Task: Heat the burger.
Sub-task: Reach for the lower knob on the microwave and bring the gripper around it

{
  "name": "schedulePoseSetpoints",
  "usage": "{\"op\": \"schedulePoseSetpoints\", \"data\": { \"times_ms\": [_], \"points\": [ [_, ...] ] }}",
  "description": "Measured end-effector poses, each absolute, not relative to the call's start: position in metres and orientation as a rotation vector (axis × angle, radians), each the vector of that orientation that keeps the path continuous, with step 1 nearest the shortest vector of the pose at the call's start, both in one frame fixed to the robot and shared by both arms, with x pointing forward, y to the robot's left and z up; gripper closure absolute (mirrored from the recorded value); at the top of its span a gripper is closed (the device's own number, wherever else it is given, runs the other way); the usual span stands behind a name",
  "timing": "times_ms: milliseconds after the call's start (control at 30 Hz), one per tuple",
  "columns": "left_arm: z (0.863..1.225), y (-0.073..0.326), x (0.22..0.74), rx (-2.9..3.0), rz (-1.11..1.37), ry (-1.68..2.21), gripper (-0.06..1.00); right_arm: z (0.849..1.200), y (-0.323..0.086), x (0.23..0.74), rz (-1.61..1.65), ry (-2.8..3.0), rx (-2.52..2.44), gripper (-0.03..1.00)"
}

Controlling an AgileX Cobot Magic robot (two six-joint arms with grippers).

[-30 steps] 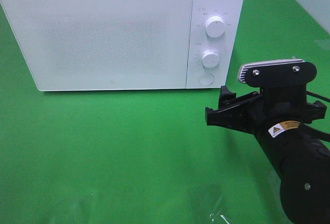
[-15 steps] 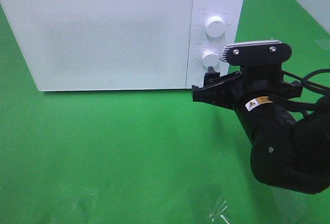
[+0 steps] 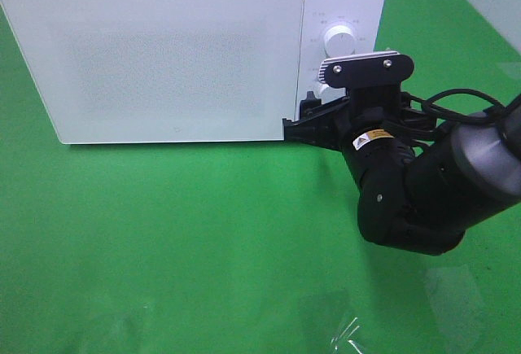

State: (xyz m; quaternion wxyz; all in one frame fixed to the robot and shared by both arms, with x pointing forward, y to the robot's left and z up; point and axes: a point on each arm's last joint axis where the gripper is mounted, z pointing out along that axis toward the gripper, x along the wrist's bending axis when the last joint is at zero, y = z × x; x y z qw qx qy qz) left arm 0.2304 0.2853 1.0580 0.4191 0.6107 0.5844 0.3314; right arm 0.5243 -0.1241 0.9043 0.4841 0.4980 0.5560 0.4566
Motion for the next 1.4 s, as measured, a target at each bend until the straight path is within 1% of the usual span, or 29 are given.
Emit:
{"op": "schedulePoseSetpoints", "data": {
  "times_ms": [233,400,633,900,1000,1033,1067,1100,1133,1167,1200,1233,1267,1400],
  "points": [
    [1.058,0.285,0.23,1.531,0.831,1.465,-0.02,0.897,-0.115,0.536,1.117,1.358,1.213,0.22],
    [1.058,0.285,0.23,1.531,0.831,1.465,-0.02,0.893,-0.116,0.547,1.11,1.361,1.219,0.22],
    [1.058,0.285,0.23,1.531,0.832,1.465,-0.02,0.896,-0.117,0.56,1.129,1.34,1.203,0.22],
    [1.058,0.285,0.23,1.531,0.832,1.465,-0.02,0.89,-0.115,0.561,1.114,1.368,1.213,0.22],
    [1.058,0.285,0.23,1.531,0.832,1.465,-0.02,0.89,-0.115,0.561,1.114,1.369,1.214,0.25],
    [1.058,0.285,0.23,1.531,0.832,1.465,-0.02,0.89,-0.115,0.561,1.114,1.369,1.214,0.28],
    [1.058,0.285,0.23,1.531,0.832,1.465,-0.02,0.89,-0.115,0.561,1.114,1.369,1.214,0.28],
    [1.058,0.285,0.23,1.531,0.832,1.465,-0.02,0.89,-0.115,0.561,1.114,1.369,1.214,0.34],
    [1.058,0.285,0.23,1.531,0.832,1.465,-0.02,0.89,-0.115,0.561,1.114,1.369,1.214,0.34],
    [1.058,0.285,0.23,1.531,0.832,1.465,-0.02,0.89,-0.115,0.561,1.112,1.364,1.218,0.41],
    [1.058,0.285,0.23,1.531,0.832,1.465,-0.02,0.89,-0.116,0.561,1.109,1.358,1.224,0.46],
    [1.058,0.285,0.23,1.531,0.832,1.465,-0.02,0.89,-0.116,0.561,1.109,1.358,1.224,0.46],
    [1.058,0.285,0.23,1.531,0.832,1.465,-0.02,0.89,-0.118,0.562,1.101,1.347,1.234,0.56],
    [1.058,0.285,0.23,1.531,0.832,1.465,-0.02,0.89,-0.119,0.562,1.102,1.345,1.236,0.56]
  ]
}}
